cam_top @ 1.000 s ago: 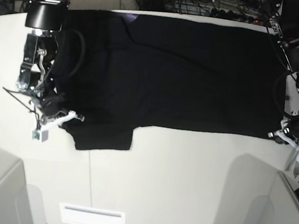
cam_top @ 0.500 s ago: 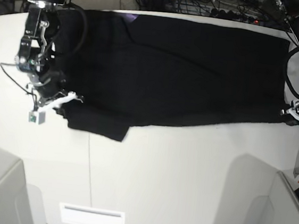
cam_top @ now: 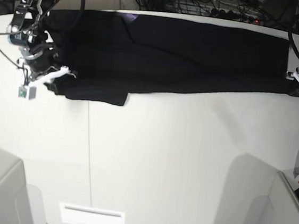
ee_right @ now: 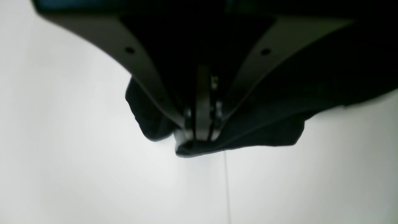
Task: Fold the T-shirt properly
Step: 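Fold the hem up over the shirt toward the collar edge, then release the hem and reposition both grippers along the folded strip, then pull the folded strip toward the grippers to straighten it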
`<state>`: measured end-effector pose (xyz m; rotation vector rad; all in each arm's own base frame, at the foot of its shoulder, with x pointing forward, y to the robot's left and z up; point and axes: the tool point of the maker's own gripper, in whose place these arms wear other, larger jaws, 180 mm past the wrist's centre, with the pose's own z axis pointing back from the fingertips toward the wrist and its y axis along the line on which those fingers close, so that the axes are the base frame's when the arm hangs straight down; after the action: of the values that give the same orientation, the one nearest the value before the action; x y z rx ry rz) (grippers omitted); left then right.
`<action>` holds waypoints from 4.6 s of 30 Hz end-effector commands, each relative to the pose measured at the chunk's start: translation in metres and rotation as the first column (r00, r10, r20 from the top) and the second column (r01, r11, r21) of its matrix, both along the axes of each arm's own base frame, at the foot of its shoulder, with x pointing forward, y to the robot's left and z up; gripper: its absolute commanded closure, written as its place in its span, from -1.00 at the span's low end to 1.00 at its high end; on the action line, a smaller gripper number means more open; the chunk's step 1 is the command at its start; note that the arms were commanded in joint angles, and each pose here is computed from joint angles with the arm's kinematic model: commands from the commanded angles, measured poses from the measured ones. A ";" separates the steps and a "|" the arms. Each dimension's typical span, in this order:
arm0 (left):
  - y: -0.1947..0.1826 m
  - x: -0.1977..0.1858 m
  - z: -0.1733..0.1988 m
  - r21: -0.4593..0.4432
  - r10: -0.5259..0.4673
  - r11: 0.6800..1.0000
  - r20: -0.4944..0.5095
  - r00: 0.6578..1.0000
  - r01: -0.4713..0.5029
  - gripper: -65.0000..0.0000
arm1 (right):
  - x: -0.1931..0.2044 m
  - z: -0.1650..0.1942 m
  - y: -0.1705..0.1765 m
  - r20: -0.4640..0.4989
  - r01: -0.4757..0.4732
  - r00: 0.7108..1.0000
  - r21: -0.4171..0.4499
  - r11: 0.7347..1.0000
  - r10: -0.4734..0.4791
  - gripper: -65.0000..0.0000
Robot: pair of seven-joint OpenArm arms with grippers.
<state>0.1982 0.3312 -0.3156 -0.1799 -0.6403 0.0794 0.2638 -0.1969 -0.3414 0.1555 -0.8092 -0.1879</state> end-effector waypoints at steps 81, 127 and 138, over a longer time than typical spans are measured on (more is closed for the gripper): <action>-0.018 -0.078 -0.100 0.204 -0.003 0.974 -0.411 0.911 0.095 1.00 | -0.096 -0.100 0.010 -0.233 0.189 0.966 0.323 0.927 -0.116 1.00; -0.008 0.041 0.004 0.262 -0.013 0.965 0.003 1.000 0.011 1.00 | 0.027 0.000 -0.010 0.096 0.019 0.995 0.141 0.990 -0.033 1.00; 0.020 0.031 0.005 0.019 0.141 0.989 0.168 0.976 -0.146 -1.00 | 0.019 -0.004 0.018 0.082 -0.039 0.996 0.166 0.985 0.025 1.00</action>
<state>0.2242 0.3471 -0.3225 -0.1271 -0.7866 0.2176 0.2769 -0.1753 -0.3585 0.3351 -0.8202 -0.2328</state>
